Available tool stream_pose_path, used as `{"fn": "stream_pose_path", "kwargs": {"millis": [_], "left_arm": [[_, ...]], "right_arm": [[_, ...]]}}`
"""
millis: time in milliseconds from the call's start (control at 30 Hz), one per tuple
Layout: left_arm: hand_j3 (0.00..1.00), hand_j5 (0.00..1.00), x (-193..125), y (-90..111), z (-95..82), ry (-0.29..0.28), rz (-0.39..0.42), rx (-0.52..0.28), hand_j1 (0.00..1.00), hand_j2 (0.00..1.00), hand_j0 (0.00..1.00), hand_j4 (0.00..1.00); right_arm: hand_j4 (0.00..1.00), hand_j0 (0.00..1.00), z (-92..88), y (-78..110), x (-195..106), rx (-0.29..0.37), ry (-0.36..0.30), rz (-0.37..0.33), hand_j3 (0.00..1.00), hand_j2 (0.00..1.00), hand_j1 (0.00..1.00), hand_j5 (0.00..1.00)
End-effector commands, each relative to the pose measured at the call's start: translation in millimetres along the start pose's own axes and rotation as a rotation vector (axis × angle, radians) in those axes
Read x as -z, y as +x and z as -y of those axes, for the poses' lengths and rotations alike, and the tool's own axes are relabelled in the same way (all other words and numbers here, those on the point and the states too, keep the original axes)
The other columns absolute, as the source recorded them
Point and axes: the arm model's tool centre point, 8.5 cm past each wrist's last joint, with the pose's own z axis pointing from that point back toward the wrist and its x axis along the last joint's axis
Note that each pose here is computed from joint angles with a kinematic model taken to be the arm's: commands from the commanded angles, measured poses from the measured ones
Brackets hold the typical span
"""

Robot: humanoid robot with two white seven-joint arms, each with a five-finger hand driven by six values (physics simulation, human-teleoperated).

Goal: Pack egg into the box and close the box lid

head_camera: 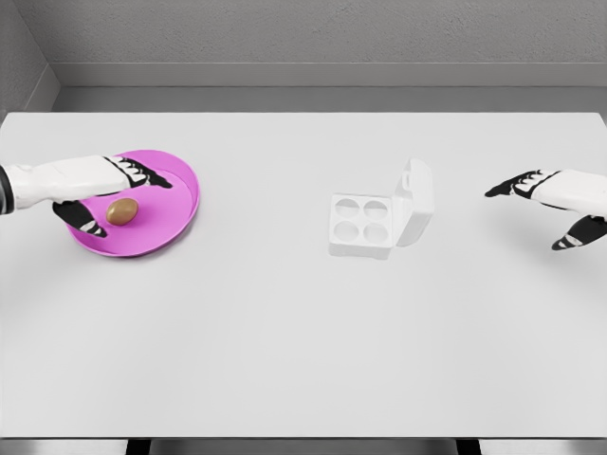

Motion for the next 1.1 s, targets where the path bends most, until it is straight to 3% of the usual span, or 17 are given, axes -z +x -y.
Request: {"fn": "stream_pose_path", "kwargs": {"millis": [0,267,1067], "left_arm": [[1.0,1.0,-1.9,-9.5,6.2,-0.003,-0.024,-0.034,1.0,1.0,1.0,1.0],[1.0,1.0,13.0,-6.4,7.1,0.014,-0.004,-0.058,1.0,1.0,1.0,1.0],[1.0,1.0,17.8,-24.5,17.7,0.001,-0.052,-0.114,1.0,1.0,1.0,1.0]], "right_arm": [[1.0,1.0,0.4,-0.8,-1.7,0.002,-0.003,-0.002,1.0,1.0,1.0,1.0],[1.0,1.0,-0.5,3.4,3.9,0.001,-0.005,0.017,1.0,1.0,1.0,1.0],[1.0,1.0,-3.5,-1.0,-0.9,0.004,0.019,0.002,1.0,1.0,1.0,1.0]]}}
